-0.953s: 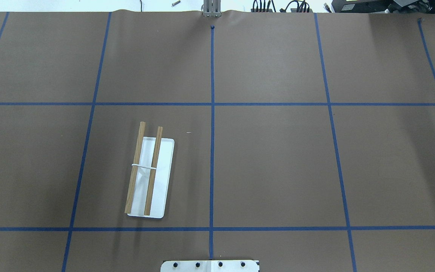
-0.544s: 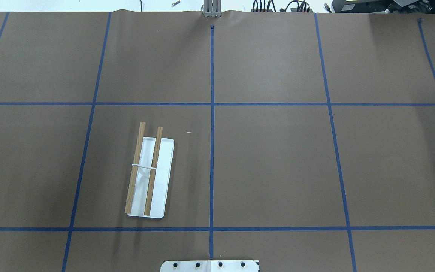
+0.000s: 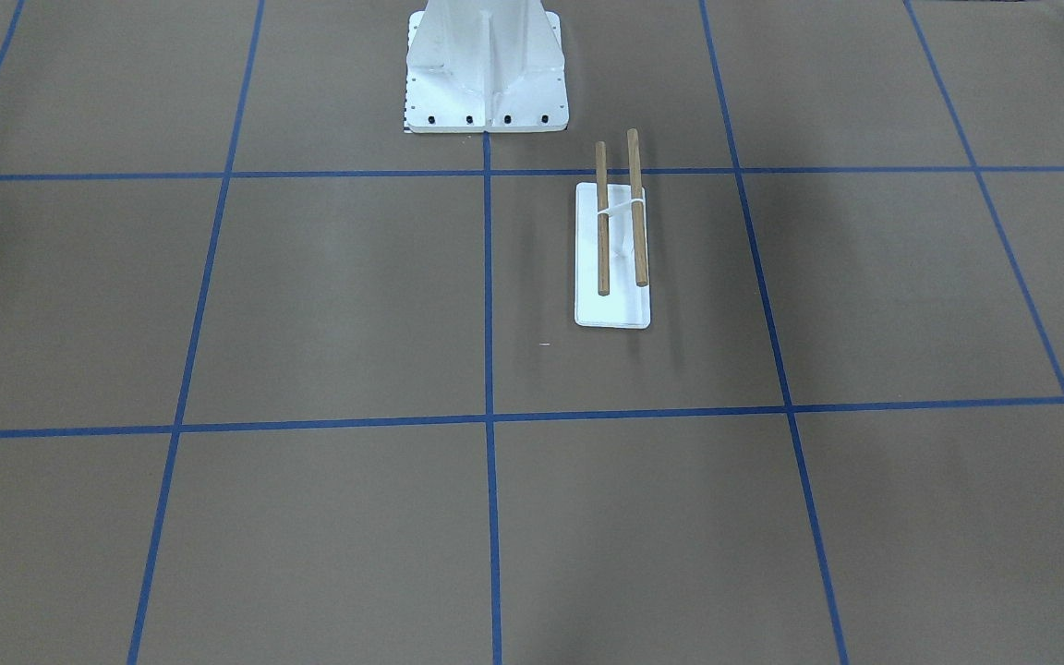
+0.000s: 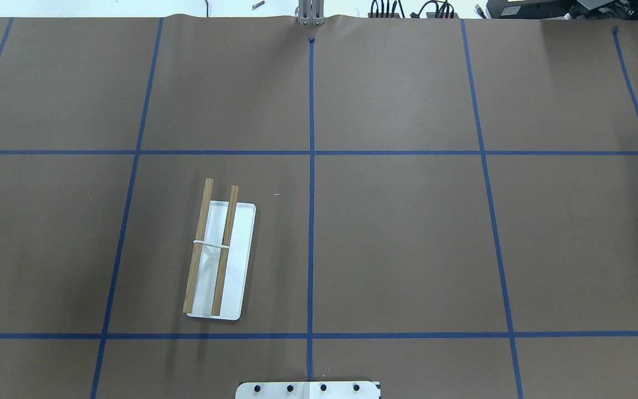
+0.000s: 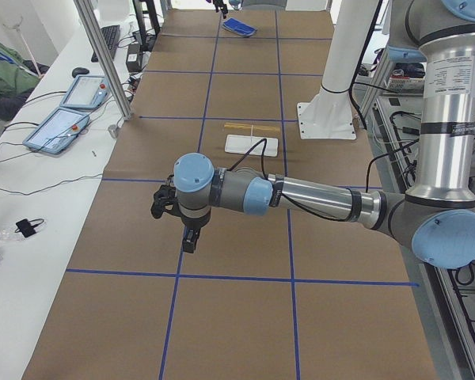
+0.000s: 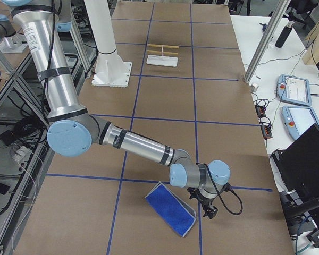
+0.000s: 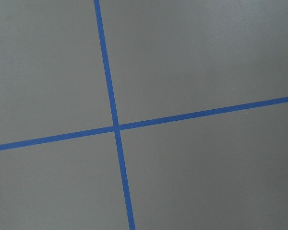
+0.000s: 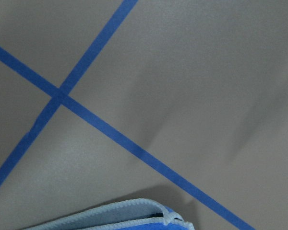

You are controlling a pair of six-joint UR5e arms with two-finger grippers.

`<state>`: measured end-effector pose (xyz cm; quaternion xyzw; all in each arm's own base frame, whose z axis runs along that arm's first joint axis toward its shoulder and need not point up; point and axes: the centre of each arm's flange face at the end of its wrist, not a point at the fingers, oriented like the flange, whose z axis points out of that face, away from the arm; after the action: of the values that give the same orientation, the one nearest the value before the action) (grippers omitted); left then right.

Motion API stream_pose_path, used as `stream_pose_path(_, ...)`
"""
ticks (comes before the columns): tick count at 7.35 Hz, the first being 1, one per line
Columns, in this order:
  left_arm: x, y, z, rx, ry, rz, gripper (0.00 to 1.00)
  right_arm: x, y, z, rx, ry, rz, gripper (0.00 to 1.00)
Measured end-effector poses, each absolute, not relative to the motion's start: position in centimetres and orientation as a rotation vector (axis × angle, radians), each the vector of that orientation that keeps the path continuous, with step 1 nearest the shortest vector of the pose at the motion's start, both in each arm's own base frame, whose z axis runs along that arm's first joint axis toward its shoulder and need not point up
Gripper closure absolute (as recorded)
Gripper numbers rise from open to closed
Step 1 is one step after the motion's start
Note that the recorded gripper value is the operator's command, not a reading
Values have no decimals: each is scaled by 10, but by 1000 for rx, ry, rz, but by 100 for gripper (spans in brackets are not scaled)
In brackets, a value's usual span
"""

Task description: Hang towel on rack

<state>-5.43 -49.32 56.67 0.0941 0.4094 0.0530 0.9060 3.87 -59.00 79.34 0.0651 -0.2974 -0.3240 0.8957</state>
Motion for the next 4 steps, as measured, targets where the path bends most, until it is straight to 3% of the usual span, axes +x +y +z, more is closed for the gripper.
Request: stream_pose_path(4, -54, -493, 567, 194, 846, 111, 1, 37, -594, 821, 75, -641, -680, 4)
